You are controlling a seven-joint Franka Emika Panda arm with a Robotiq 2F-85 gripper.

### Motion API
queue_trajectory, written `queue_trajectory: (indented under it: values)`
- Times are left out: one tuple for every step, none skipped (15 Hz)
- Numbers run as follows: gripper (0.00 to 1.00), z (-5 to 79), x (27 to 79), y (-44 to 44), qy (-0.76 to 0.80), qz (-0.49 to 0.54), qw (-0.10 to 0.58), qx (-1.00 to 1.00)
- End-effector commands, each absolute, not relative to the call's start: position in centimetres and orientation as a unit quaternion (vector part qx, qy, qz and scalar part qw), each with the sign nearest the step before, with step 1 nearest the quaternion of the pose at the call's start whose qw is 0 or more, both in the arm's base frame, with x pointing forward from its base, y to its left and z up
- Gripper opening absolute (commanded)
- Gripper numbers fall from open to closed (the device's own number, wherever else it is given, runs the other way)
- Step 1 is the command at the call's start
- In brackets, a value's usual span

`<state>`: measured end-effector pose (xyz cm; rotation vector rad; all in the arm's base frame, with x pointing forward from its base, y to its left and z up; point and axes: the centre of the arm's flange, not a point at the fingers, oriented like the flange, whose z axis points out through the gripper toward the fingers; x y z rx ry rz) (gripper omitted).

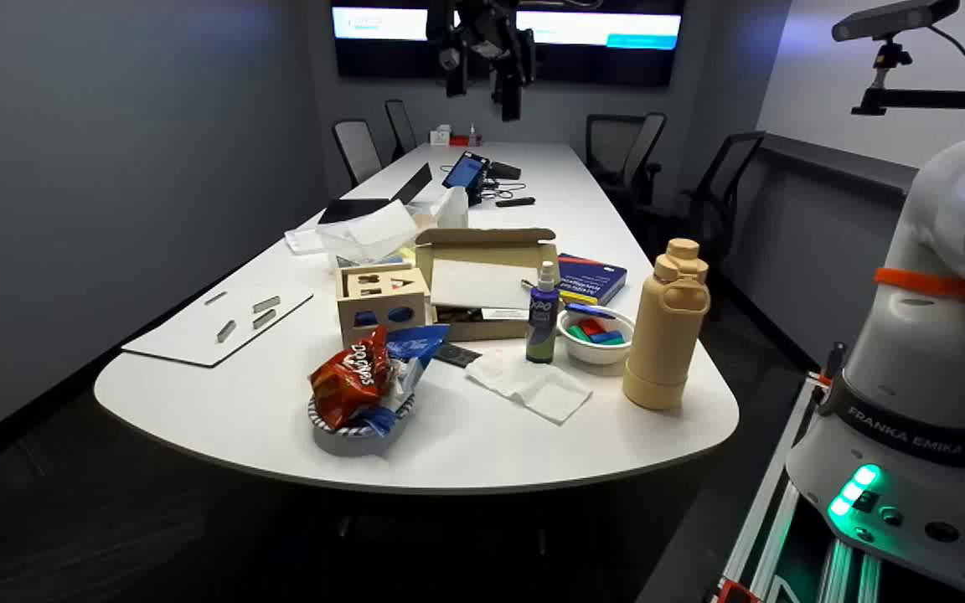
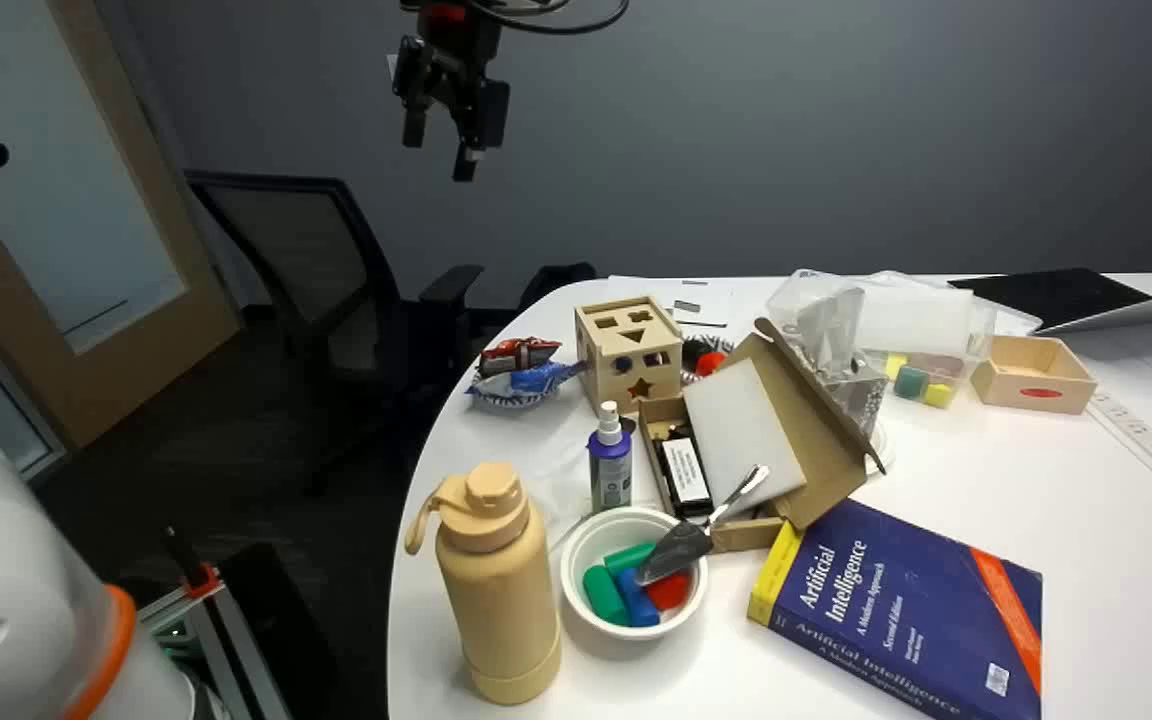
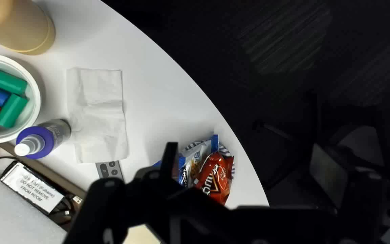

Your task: Open the lid on the wooden toy box.

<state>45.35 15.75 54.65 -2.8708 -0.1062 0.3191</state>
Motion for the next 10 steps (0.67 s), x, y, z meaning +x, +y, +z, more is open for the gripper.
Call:
queue_trajectory:
  values:
    - [1.00, 54.7, 45.3, 15.8, -0.037, 0.109, 0.125, -0.985]
    - [1.00, 54.7, 45.3, 15.7, -0.037, 0.109, 0.125, -0.985]
    - [1.00, 54.7, 45.3, 15.7, -0.037, 0.109, 0.125, -0.985]
    - [1.00, 54.7, 45.3, 15.7, -0.037, 0.109, 0.125, -0.985]
    - [1.00, 53.9, 46.7, 15.9, -0.044, 0.112, 0.119, -0.986]
    - [1.00, 52.9, 48.5, 16.4, -0.069, 0.119, 0.114, -0.984]
    - [1.00, 52.0, 49.6, 17.0, -0.104, 0.132, 0.112, -0.979]
    - [1.00, 50.7, 50.9, 17.8, -0.135, 0.138, 0.118, -0.974]
    - [1.00, 49.3, 52.3, 18.8, -0.160, 0.140, 0.122, -0.970]
    - [1.00, 48.0, 53.5, 19.6, -0.185, 0.145, 0.123, -0.964]
